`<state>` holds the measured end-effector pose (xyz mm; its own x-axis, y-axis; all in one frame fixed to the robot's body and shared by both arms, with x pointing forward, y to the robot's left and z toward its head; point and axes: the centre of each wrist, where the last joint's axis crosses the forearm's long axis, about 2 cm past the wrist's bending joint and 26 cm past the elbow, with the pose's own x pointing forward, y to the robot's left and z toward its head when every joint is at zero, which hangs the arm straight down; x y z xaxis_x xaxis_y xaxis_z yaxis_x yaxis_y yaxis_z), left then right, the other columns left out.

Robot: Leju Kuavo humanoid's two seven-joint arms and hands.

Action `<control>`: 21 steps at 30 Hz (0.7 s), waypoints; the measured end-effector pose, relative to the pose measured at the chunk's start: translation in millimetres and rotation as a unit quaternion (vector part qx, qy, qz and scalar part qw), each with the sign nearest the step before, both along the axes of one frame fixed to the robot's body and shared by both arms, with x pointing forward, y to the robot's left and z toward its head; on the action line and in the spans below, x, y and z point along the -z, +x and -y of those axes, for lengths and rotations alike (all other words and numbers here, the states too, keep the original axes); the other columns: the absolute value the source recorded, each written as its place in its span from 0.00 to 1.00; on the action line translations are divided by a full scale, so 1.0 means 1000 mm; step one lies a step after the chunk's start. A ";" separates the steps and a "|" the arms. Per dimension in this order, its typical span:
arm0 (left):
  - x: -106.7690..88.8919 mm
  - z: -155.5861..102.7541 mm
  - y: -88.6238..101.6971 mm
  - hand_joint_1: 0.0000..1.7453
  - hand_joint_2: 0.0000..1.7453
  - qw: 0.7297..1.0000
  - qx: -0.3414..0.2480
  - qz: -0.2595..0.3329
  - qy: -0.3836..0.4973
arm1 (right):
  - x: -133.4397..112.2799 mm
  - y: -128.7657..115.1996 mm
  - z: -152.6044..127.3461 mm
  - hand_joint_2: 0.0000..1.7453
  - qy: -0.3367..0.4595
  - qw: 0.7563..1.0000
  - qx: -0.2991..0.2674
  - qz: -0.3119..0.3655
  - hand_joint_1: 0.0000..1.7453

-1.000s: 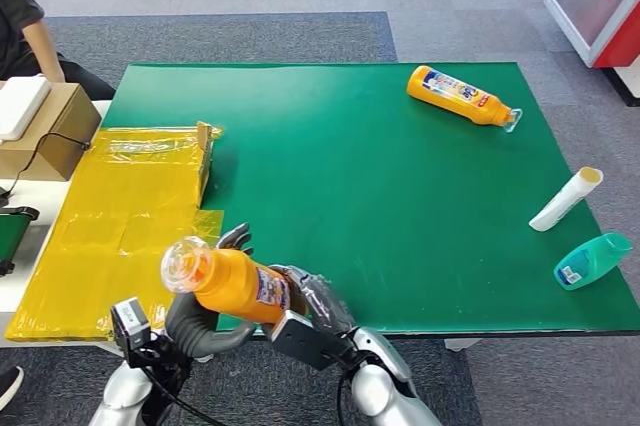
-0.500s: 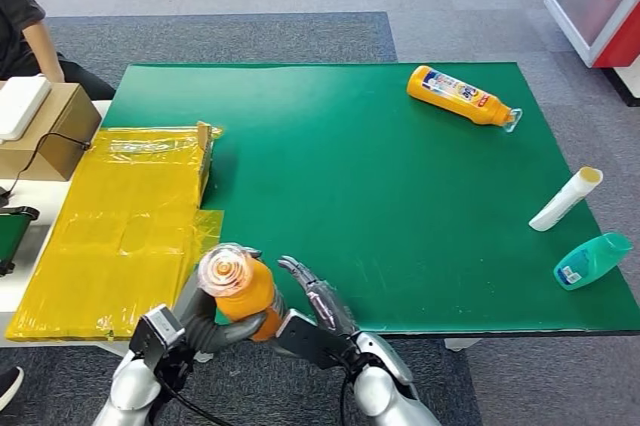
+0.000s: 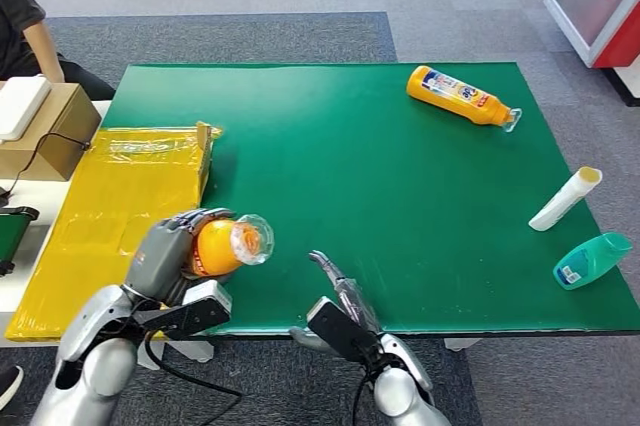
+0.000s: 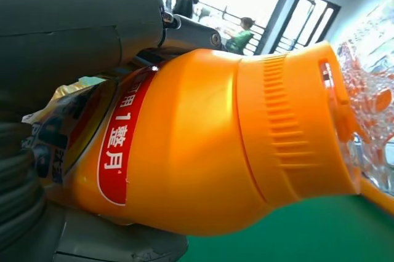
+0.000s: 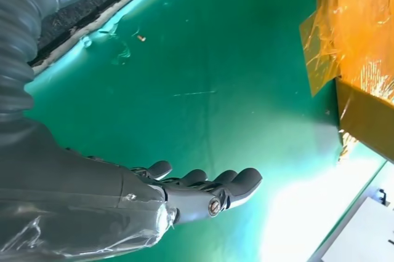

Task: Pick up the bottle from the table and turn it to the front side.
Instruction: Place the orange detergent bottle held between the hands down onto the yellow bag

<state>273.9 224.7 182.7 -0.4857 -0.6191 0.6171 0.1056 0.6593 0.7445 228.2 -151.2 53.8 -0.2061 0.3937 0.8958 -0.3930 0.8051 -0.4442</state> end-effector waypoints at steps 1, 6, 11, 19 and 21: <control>-0.001 -0.006 0.003 1.00 1.00 1.000 -0.005 0.004 0.021 | 0.000 0.000 0.001 1.00 0.001 1.000 0.001 -0.001 0.00; 0.008 -0.041 0.019 1.00 1.00 0.990 -0.024 -0.001 0.141 | 0.003 -0.001 0.004 1.00 0.011 1.000 0.001 -0.008 0.00; 0.036 -0.076 0.028 1.00 1.00 0.972 -0.044 -0.013 0.229 | 0.012 -0.005 0.006 1.00 0.018 1.000 -0.001 -0.024 0.00; 0.072 -0.106 0.045 1.00 1.00 0.950 -0.064 -0.041 0.303 | 0.026 -0.011 0.004 1.00 0.025 0.998 -0.013 -0.052 0.00; 0.077 -0.110 0.049 1.00 1.00 0.946 -0.066 -0.049 0.312 | 0.029 -0.012 0.003 1.00 0.025 0.998 -0.015 -0.058 0.00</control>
